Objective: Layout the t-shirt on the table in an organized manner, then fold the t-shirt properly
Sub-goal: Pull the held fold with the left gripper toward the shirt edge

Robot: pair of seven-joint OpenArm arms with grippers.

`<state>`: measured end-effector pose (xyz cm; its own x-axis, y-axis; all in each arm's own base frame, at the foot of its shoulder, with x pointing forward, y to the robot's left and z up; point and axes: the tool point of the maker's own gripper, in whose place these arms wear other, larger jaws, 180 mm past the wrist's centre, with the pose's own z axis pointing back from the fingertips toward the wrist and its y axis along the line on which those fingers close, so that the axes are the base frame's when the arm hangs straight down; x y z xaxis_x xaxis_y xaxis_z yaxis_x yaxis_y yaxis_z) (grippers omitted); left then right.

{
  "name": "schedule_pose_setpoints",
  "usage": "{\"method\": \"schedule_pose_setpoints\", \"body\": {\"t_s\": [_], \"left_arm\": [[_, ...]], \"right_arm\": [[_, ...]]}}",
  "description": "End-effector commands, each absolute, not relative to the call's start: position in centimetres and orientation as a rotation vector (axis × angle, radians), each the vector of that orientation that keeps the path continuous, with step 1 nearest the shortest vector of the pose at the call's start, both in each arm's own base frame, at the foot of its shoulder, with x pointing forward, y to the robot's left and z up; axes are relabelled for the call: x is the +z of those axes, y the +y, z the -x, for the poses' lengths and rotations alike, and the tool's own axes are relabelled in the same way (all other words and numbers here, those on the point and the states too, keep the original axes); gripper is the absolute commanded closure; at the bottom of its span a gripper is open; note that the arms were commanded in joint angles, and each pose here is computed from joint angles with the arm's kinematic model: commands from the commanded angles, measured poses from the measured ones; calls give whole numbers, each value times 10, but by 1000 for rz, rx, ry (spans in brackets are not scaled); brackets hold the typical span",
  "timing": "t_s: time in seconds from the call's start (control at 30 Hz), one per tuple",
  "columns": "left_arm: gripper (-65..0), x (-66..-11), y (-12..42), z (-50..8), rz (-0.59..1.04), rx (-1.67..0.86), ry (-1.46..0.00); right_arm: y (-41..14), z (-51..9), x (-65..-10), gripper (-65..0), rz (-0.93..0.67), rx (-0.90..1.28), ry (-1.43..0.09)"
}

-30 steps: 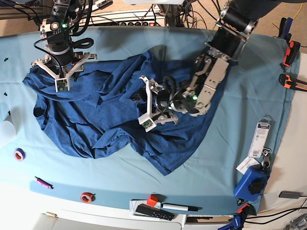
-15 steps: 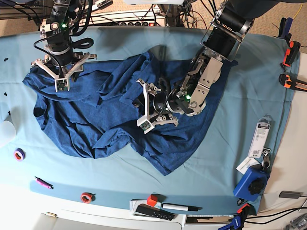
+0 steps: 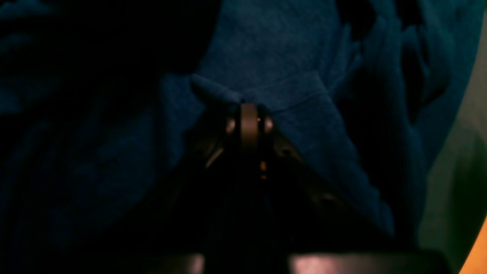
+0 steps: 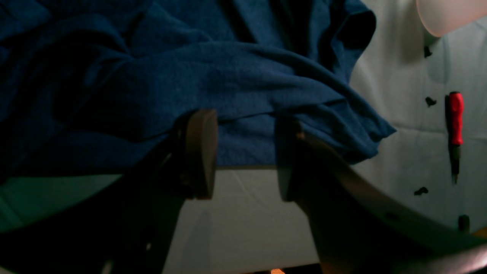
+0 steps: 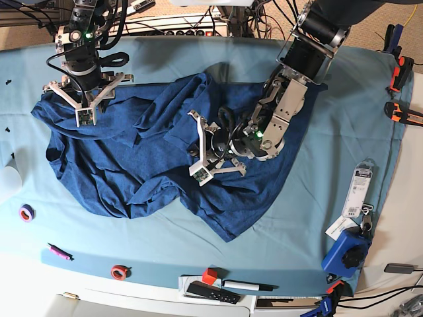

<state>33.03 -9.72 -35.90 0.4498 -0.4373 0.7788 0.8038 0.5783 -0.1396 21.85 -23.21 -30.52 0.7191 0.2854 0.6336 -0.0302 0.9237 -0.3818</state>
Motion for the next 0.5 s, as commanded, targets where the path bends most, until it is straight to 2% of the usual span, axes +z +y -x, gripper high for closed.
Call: {"method": "schedule_pose_setpoints", "body": {"t_s": [0.0, 0.47], "left_arm": [[0, -330, -104, -344, 560, -829, -855], [0, -272, -22, -370, 507, -742, -997]], "right_arm": [[-232, -223, -296, -247, 369, 182, -788], [-232, -223, -296, -247, 369, 181, -790]]}}
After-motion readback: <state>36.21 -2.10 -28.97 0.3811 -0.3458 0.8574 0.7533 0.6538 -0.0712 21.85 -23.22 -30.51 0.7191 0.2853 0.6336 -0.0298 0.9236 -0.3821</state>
